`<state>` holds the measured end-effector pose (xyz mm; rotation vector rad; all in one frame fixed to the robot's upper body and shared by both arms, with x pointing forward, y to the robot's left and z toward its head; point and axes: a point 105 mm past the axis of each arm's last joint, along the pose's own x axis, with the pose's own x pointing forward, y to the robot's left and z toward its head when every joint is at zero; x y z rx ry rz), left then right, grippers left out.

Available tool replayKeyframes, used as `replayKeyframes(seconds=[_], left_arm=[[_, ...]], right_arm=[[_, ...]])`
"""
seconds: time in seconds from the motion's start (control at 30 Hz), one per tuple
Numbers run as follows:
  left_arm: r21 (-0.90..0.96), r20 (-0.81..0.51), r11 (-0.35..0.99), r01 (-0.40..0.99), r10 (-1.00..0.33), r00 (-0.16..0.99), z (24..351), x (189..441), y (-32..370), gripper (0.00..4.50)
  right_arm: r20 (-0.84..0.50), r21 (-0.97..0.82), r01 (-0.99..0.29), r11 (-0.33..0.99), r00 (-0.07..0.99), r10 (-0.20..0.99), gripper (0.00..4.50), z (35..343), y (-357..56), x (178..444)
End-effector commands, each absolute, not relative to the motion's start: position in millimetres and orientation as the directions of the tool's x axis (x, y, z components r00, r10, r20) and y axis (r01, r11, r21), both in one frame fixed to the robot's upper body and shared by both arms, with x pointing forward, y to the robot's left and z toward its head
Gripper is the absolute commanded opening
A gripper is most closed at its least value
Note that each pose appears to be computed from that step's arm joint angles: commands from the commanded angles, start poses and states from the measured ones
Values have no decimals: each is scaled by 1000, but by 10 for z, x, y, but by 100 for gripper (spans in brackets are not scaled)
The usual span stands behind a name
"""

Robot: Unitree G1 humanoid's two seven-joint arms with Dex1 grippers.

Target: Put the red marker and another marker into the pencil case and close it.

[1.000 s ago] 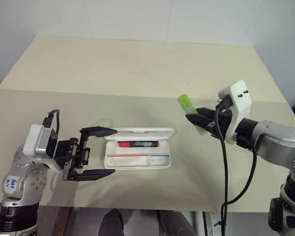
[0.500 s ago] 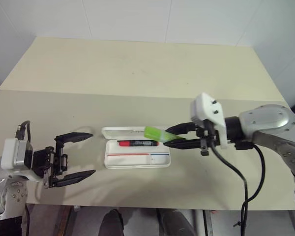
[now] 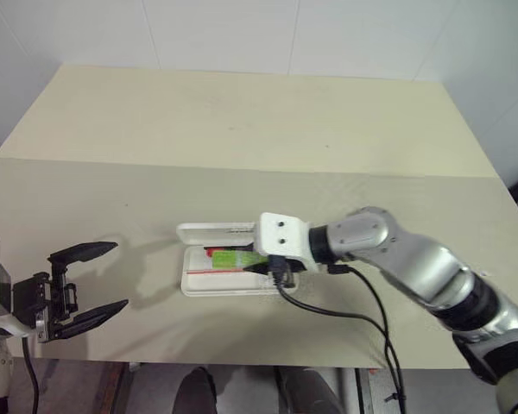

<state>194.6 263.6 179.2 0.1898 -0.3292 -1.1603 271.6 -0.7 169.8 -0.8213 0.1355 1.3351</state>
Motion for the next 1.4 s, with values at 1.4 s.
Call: replayKeyframes(seconds=[1.4], left_arm=[[268, 163, 280, 922, -956, 244, 2247, 1678, 2424, 450]], right_arm=[[-547, -247, -969, -25, 118, 829, 108, 1828, 390, 2487]])
